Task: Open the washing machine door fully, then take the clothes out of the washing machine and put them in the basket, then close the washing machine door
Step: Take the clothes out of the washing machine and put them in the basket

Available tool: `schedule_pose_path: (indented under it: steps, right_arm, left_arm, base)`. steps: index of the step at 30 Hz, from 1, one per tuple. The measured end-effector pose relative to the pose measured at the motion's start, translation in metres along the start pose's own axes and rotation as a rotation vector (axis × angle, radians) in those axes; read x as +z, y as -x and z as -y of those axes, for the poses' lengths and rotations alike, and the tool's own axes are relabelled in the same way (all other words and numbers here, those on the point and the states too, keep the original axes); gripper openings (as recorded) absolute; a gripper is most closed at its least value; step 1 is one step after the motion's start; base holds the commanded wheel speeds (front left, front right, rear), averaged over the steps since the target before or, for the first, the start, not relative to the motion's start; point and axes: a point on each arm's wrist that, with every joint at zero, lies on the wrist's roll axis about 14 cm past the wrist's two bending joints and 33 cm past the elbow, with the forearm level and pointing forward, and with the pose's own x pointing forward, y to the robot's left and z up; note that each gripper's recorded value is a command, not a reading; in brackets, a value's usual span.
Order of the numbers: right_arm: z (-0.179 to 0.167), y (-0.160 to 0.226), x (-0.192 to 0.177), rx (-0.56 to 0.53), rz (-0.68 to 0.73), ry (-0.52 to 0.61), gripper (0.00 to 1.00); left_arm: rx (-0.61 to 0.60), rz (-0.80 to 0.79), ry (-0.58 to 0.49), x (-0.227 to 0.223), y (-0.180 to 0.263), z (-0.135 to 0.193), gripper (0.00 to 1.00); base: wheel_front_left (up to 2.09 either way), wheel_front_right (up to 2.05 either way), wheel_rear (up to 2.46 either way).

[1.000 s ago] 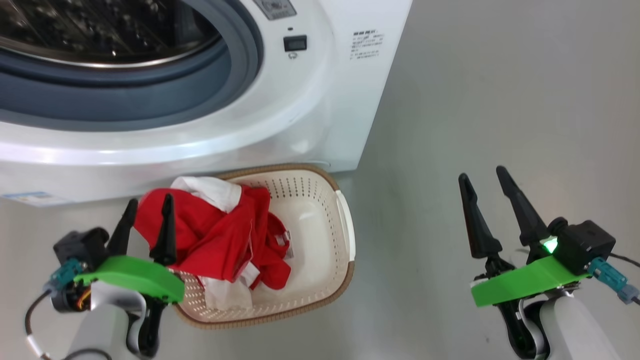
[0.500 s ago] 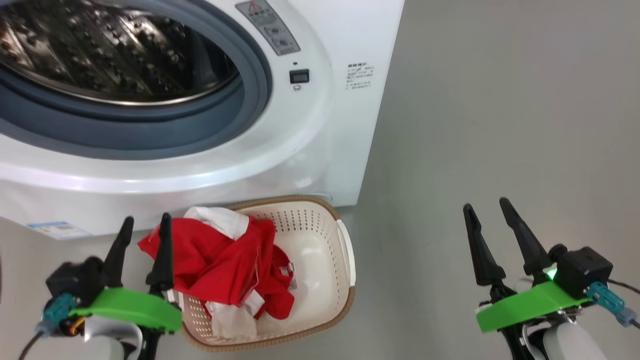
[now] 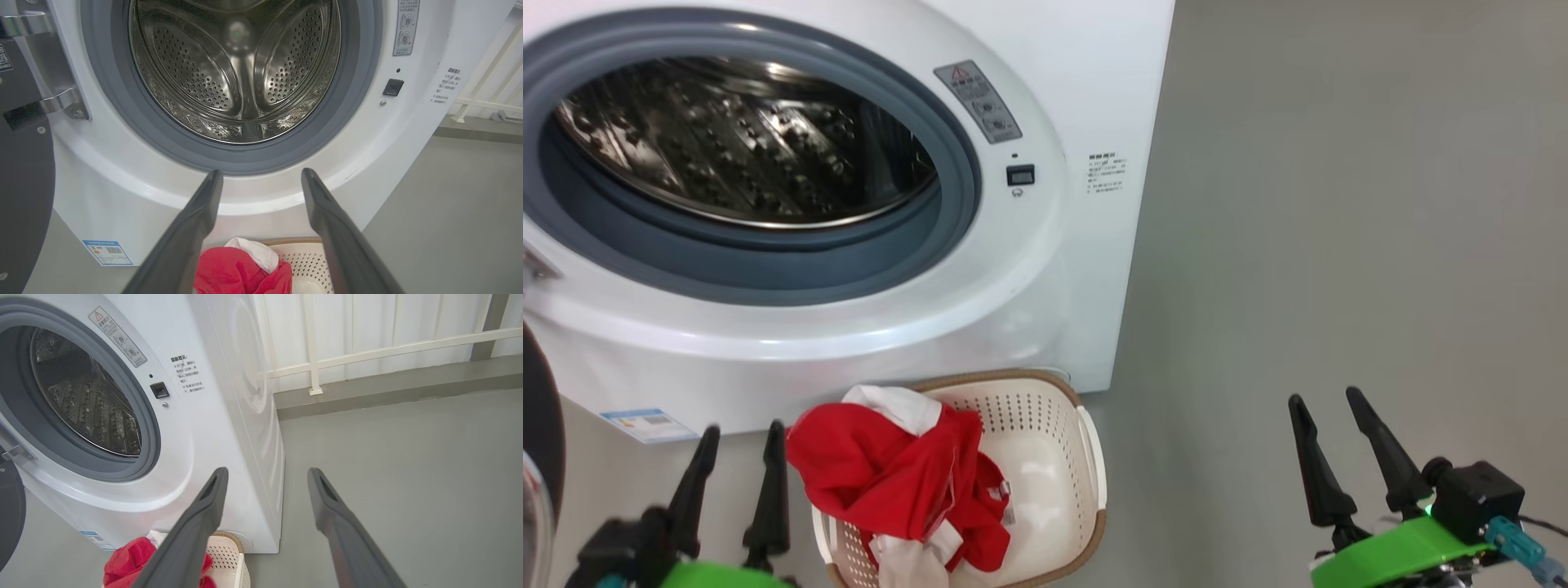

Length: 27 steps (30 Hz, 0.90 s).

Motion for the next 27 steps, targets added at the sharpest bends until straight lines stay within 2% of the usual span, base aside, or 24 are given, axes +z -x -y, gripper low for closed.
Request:
schedule_pose_path:
  steps: [14,27]
  right_arm:
    - [0.009,0.024,0.004,-0.037,0.011,-0.001,1.0]
    - [0.015,0.029,0.0,-0.057,0.001,-0.004,1.0]
  left_arm:
    - [0.059,0.019,-0.009,0.005,0.043,-0.017,1.0]
    - [0.07,0.021,-0.007,0.005,0.046,-0.018,1.0]
  base:
    - [0.0,0.0,0.0]
    - [0.0,0.0,0.0]
